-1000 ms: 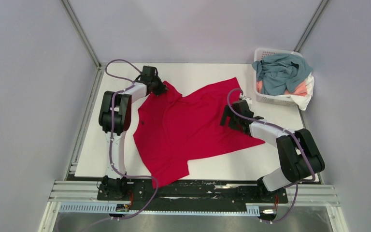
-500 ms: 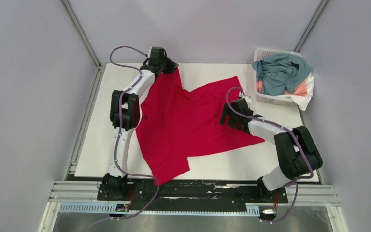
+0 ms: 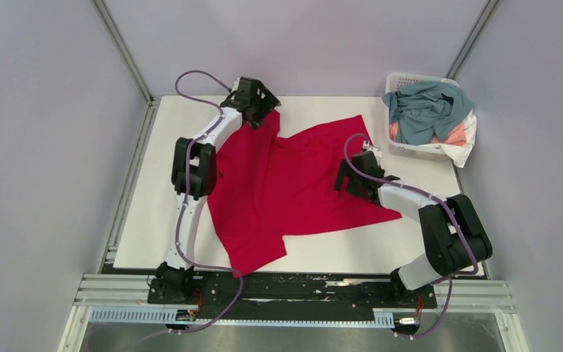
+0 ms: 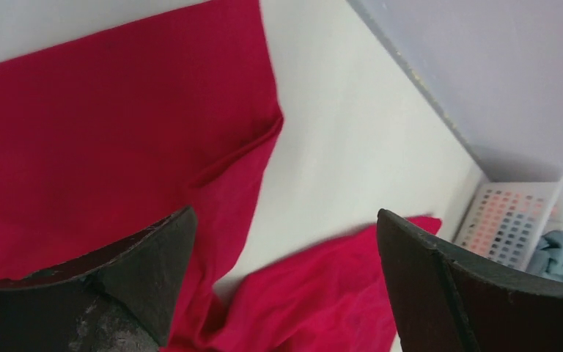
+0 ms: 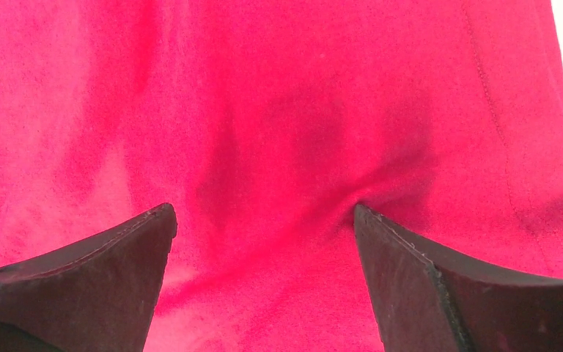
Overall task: Fold and stack the t-shirts
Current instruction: Flatten out the tshirt
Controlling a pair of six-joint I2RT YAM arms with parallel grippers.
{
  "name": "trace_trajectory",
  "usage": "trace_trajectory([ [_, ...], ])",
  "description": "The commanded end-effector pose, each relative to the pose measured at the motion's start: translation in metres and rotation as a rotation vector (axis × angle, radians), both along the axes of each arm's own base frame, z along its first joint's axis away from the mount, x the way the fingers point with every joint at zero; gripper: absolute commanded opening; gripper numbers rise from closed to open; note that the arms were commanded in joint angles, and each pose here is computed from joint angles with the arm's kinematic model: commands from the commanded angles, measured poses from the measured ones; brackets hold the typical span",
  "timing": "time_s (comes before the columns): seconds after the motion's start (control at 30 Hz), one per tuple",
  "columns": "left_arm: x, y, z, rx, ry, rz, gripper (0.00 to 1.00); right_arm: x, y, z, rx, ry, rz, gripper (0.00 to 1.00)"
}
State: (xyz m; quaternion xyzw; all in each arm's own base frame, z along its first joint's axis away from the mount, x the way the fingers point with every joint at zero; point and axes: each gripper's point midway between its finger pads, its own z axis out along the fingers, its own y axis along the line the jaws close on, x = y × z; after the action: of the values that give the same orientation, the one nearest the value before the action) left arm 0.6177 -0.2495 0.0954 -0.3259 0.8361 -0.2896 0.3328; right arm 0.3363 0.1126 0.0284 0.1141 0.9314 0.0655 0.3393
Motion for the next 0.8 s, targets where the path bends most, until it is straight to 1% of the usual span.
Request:
trace_trajectory([
  [0.0,-0.033,0.017,0.103,0.165,-0.165,-0.057,1.0,-0.025,0.0,-0.007,-0.057,0.071,0.047,0.96],
  [0.03,-0.05,0.023,0.101,0.213,-0.156,-0.074,1.0,-0.022,0.003,0.002,-0.068,0.045,0.059,0.96],
  [0.07,-0.058,0.026,0.098,0.235,-0.151,-0.082,1.0,-0.019,0.005,0.01,-0.08,0.019,0.067,0.96],
  [0.1,-0.077,0.034,0.088,0.263,-0.127,-0.091,1.0,-0.015,0.008,0.019,-0.084,-0.007,0.078,0.96],
  [0.13,-0.081,0.037,0.088,0.265,-0.143,-0.086,1.0,-0.011,0.013,0.027,-0.08,-0.03,0.094,0.97],
  [0.17,-0.1,0.045,0.071,0.281,-0.112,-0.093,1.0,-0.006,0.02,0.036,-0.068,-0.052,0.113,0.97],
  [0.2,-0.101,0.049,0.071,0.277,-0.14,-0.085,1.0,0.0,0.027,0.045,-0.057,-0.074,0.139,0.97],
  [0.23,-0.114,0.055,0.057,0.283,-0.116,-0.092,1.0,0.007,0.034,0.054,-0.048,-0.099,0.167,0.97],
  [0.3,-0.12,0.061,0.047,0.262,-0.099,-0.111,1.0,0.021,0.049,0.069,-0.025,-0.132,0.211,0.98],
  [0.4,-0.115,0.071,0.027,0.221,-0.058,-0.129,1.0,0.054,0.075,0.095,0.029,-0.21,0.255,1.0],
  [0.47,-0.104,0.077,0.02,0.207,-0.047,-0.124,1.0,0.078,0.089,0.094,0.041,-0.213,0.269,1.0],
  [0.5,-0.099,0.08,0.017,0.205,-0.043,-0.12,1.0,0.091,0.098,0.106,0.056,-0.24,0.278,1.0],
  [0.6,-0.08,0.089,0.006,0.206,-0.024,-0.107,1.0,0.129,0.126,0.096,0.093,-0.228,0.308,1.0],
  [0.67,-0.072,0.092,-0.002,0.193,-0.015,-0.102,1.0,0.144,0.151,0.089,0.162,-0.209,0.358,1.0],
  [0.77,-0.067,0.095,-0.017,0.171,0.026,-0.098,1.0,0.168,0.172,0.077,0.212,-0.193,0.375,1.0],
])
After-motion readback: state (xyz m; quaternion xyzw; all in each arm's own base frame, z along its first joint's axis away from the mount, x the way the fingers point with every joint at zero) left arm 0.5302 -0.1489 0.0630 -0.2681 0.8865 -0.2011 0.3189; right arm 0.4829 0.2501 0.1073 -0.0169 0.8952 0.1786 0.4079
